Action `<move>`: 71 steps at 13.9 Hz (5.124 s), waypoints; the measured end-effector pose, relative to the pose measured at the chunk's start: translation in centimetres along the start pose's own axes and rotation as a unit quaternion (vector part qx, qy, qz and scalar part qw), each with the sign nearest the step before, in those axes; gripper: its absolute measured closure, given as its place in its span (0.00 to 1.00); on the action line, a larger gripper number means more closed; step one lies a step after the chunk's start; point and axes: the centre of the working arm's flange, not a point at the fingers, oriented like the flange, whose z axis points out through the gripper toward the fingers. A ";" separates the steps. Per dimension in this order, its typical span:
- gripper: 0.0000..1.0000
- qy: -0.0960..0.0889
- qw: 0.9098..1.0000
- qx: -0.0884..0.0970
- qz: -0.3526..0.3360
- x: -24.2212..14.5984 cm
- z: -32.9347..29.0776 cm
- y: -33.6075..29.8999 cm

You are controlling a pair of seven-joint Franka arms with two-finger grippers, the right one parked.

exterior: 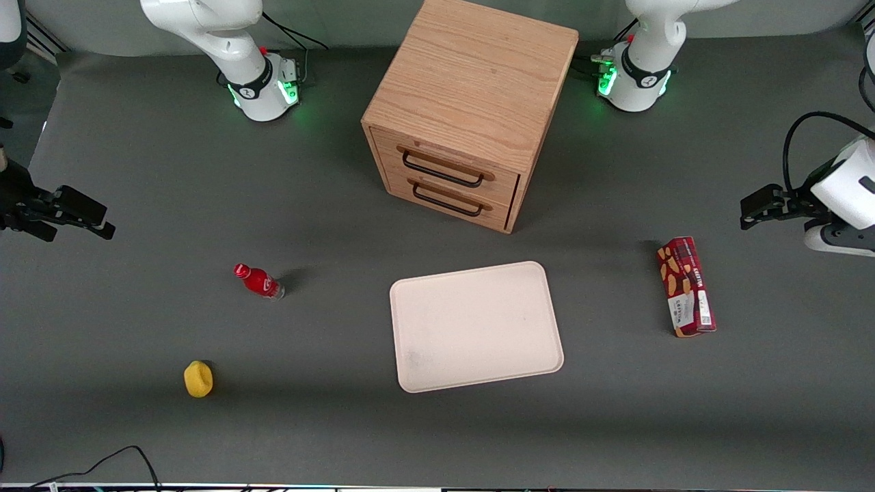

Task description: Place red cookie box on tray

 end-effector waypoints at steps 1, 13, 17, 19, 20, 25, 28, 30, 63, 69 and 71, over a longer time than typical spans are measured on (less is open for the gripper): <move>0.00 -0.006 1.000 -0.002 -0.002 0.3 0.8 -0.3; 0.00 -0.057 0.995 -0.045 -0.068 2.9 22.9 -7.9; 0.00 -0.024 0.993 -0.054 -0.107 3.0 29.3 -6.3; 0.04 -0.029 0.992 -0.055 -0.107 2.6 31.0 -5.2; 0.17 -0.027 0.992 -0.055 -0.108 2.3 31.6 -5.2; 0.70 -0.031 0.992 -0.054 -0.109 1.5 32.6 -5.0; 0.92 -0.033 0.991 -0.055 -0.115 2.1 31.2 -4.7; 0.93 -0.046 0.989 -0.055 -0.132 4.3 27.4 -3.2; 0.00 -0.026 0.986 -0.015 -0.163 12.5 27.6 27.7; 0.00 -0.035 0.986 0.009 -0.164 12.0 17.4 19.3; 0.00 -0.047 0.989 0.015 -0.141 11.3 14.1 14.2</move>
